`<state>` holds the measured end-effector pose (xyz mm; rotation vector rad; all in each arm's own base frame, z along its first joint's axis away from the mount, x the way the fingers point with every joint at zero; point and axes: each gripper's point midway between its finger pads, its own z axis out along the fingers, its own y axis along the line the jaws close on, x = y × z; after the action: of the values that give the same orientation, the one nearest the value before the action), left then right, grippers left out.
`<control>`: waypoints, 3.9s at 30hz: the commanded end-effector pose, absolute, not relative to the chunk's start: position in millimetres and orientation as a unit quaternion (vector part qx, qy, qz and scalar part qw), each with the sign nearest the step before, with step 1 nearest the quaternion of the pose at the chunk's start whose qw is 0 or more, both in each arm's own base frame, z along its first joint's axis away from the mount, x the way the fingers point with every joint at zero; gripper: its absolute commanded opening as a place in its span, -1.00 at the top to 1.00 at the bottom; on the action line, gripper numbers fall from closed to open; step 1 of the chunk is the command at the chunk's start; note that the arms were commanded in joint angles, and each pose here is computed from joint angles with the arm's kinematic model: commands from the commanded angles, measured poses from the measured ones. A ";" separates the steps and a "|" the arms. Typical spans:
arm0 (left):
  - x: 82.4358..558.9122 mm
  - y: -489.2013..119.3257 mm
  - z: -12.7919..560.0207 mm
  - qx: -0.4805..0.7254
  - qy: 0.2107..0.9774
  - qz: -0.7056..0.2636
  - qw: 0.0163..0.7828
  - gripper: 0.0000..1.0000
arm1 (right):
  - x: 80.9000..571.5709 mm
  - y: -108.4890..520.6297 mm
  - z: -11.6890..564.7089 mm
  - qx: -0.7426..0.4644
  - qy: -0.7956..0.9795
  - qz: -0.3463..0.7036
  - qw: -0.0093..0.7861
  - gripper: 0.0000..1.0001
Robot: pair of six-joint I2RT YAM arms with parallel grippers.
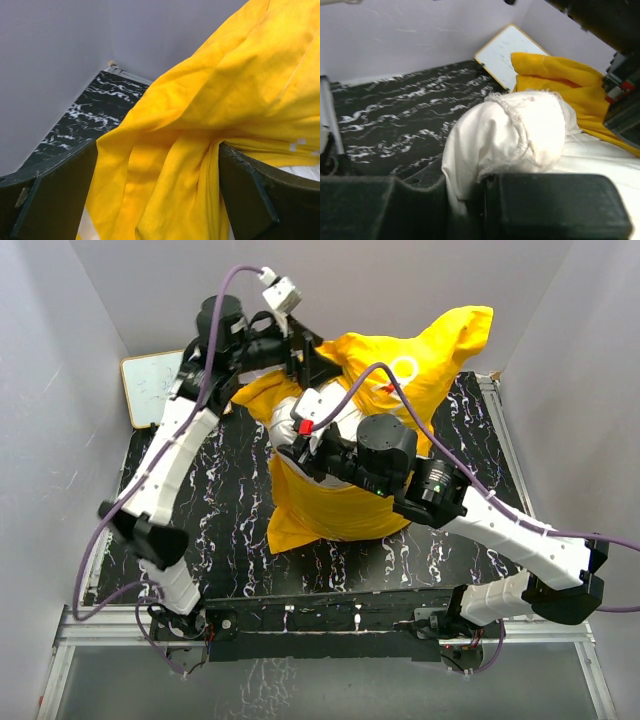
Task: Remove the pillowcase from the pillow
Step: Remove the pillow from the pillowcase.
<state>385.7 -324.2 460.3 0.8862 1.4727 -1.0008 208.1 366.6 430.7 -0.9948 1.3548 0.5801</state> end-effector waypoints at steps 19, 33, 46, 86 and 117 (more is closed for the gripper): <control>309.4 -160.5 600.0 0.279 0.479 -0.131 0.822 -0.94 | 157.2 394.6 438.9 -0.469 0.527 0.456 0.543 0.84; 191.2 -203.3 526.3 0.537 0.457 -0.263 0.658 -0.93 | 218.5 356.6 446.3 -0.393 0.565 0.430 0.584 0.84; 221.4 -220.8 462.1 0.538 0.492 -0.305 0.613 -0.87 | 196.5 362.5 460.0 -0.429 0.542 0.467 0.552 0.84; 199.3 -249.1 413.6 0.592 0.486 -0.286 0.576 1.00 | 290.0 290.9 466.6 -0.439 0.640 0.130 0.617 -0.35; 169.7 -245.0 421.2 0.626 0.451 -0.302 0.561 1.00 | 409.6 138.0 553.3 -0.038 0.669 -0.039 0.741 0.81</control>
<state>198.6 -249.4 424.9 1.4243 1.0540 -0.6148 407.8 217.7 534.2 -0.3479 1.4354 0.0052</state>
